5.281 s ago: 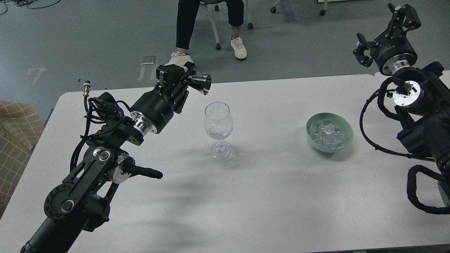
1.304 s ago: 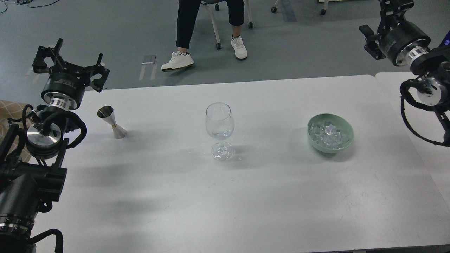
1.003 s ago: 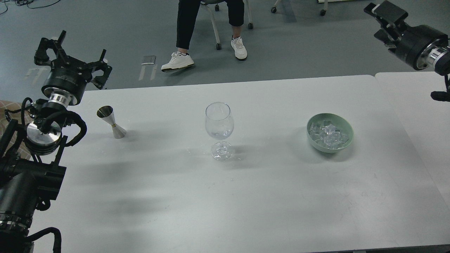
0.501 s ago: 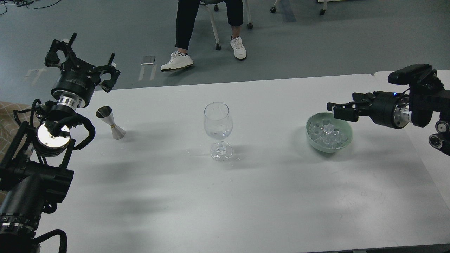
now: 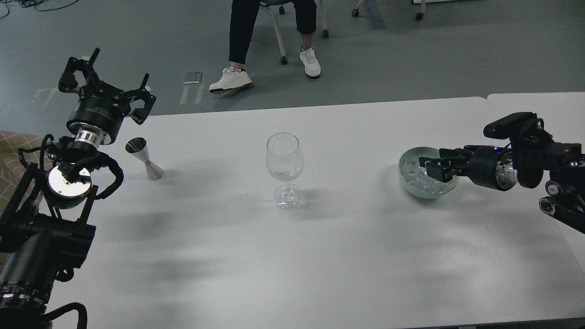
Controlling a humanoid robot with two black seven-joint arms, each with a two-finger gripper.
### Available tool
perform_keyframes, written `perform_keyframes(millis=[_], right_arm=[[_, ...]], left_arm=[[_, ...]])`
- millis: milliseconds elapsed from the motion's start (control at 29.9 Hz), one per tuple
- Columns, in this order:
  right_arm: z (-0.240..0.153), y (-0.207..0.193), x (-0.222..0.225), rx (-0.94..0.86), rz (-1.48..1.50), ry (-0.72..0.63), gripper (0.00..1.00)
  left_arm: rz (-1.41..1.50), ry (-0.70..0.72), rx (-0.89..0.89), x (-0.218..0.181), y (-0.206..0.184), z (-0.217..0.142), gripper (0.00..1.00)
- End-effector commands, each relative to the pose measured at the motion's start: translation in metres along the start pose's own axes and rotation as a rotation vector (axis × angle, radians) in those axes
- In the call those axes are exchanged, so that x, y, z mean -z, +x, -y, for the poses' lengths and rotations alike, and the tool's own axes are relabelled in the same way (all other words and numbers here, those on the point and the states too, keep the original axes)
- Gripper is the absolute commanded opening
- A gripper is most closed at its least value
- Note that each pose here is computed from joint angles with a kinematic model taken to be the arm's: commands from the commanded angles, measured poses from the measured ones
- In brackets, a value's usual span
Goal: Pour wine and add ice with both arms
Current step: 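Reach the right gripper into the green bowl and grasp an ice cube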
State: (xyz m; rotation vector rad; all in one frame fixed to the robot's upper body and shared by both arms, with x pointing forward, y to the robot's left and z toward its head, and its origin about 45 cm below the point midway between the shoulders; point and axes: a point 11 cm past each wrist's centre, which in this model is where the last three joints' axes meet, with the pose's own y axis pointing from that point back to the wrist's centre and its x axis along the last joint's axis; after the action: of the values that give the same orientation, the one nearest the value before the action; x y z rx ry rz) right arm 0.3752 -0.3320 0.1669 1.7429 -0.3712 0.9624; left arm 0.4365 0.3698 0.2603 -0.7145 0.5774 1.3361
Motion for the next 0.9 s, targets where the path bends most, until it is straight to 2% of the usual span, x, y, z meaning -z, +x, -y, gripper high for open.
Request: perform_keyframes(millis=[0,602,702,802,836,869], right_arm=[[0.002,-0.013,-0.004,0.022,0.016,-0.014,0.58],[0.017,-0.02,0.002,0.022,0.034,-0.011,0.57],[0.017,-0.02,0.002,0.023,0.024,-0.012,0.5],[0.018,-0.022,0.001,0.031,-0.008,-0.022,0.32],[0.018,-0.022,-0.001,0.032,-0.014,-0.042,0.21],[0.018,-0.022,-0.001,0.032,-0.014,-0.042,0.21]], left_arm=[[-0.001,-0.002,0.0,-0.001,0.0,0.0,0.98],[-0.013,-0.002,-0.025,0.001,0.009,-0.005,0.98],[-0.015,-0.005,-0.034,0.001,0.012,-0.005,0.98],[-0.014,-0.017,-0.04,0.0,0.014,-0.006,0.98],[-0.013,-0.016,-0.04,0.001,0.014,-0.006,0.98],[-0.013,-0.016,-0.04,0.001,0.014,-0.006,0.98]])
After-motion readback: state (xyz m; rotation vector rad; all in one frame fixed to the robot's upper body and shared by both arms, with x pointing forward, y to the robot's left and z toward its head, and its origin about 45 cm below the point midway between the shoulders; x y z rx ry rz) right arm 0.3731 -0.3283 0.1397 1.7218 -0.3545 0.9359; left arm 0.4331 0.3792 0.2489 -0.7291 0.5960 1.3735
